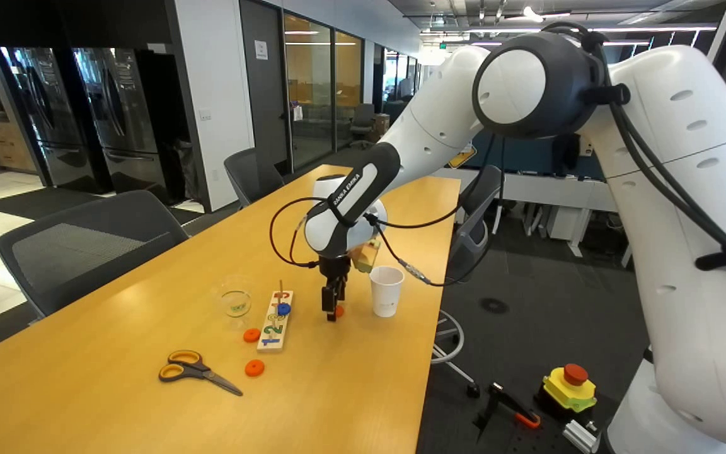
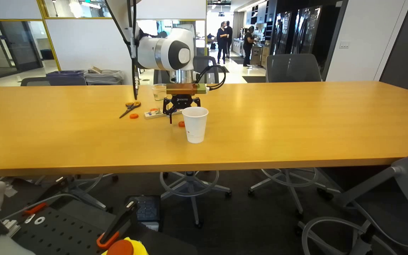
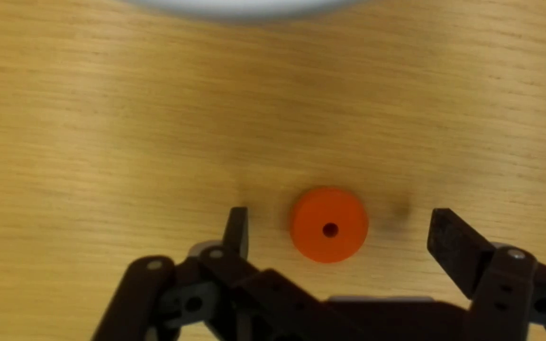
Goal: Put two round orange blocks in the white cup then put the blue round block in the clear cup, then put the last two round orange blocks
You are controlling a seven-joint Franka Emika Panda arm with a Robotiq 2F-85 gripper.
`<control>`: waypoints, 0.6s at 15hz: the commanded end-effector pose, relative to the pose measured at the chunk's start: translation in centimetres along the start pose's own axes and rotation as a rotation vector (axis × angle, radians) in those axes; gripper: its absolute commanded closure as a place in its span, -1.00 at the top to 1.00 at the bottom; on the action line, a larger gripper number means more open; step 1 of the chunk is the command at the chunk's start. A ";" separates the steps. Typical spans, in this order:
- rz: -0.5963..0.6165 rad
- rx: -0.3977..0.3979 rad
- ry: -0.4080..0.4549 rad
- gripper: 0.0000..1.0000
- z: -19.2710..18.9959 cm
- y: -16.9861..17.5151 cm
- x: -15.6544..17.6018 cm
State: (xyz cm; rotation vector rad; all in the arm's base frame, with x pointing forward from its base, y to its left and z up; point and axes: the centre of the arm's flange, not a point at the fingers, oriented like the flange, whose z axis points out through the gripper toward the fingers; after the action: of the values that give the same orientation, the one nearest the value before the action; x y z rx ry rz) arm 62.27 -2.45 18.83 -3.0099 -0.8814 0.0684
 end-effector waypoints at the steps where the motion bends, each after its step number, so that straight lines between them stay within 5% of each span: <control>1: 0.005 0.020 0.028 0.36 -0.2 0.3 0.7; 7: 0.027 0.008 0.030 -0.60 -0.6 0.4 0.6; 9: 0.046 0.007 0.033 -0.54 -1.1 0.3 0.3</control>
State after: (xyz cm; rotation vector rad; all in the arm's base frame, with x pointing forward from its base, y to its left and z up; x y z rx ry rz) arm 62.44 -2.49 19.00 -3.0058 -0.8550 0.0551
